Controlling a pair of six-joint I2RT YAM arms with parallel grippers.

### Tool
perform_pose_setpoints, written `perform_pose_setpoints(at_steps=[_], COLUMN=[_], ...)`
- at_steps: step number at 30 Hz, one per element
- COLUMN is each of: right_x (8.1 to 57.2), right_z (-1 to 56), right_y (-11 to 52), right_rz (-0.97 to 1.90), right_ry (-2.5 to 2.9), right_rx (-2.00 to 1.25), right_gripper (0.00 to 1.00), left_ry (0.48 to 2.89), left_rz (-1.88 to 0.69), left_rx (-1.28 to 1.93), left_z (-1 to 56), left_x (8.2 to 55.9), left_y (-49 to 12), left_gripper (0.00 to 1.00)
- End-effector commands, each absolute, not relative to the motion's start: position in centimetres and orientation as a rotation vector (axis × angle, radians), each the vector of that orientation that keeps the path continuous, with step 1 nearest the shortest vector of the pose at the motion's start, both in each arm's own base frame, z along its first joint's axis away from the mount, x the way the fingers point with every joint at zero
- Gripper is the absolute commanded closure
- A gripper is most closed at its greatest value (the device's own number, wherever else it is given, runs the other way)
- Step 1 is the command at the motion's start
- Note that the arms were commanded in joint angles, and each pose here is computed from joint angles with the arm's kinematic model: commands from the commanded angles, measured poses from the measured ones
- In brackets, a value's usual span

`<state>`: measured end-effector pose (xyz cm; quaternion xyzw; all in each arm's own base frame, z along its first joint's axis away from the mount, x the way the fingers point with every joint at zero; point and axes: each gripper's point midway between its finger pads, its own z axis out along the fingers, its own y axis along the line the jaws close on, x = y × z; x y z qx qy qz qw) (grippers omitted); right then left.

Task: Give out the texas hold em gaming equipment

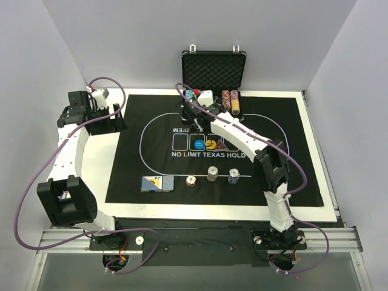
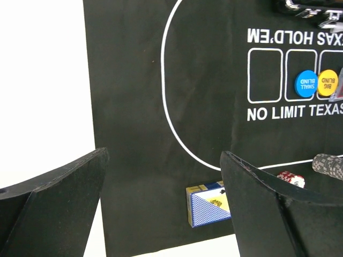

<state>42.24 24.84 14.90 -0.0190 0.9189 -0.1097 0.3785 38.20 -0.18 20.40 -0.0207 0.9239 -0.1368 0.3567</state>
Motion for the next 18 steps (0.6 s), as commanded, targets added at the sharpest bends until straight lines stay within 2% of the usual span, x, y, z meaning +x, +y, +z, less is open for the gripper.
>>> perform_pose_setpoints(at_steps=[1,8,18], right_x=[42.0,42.1,42.1], right_z=[13.6,9.6,5.6], right_y=[25.2,25.9,28.8], right_rz=[-0.324,-0.339,-0.166], right_ry=[2.386,2.451,2.544], right_rx=[-0.112,-0.154,-0.271], right_gripper=[0.07,0.12,0.16], left_ry=[2.393,2.458,2.489], left_rz=[-0.344,-0.320,-0.304], left_rx=[-0.060,-0.028,0.021], left_z=[20.4,18.5,18.0], left_x=[38.1,37.2,36.4], left_y=[0.6,0.9,1.1], left_gripper=[0.03,0.03,0.03])
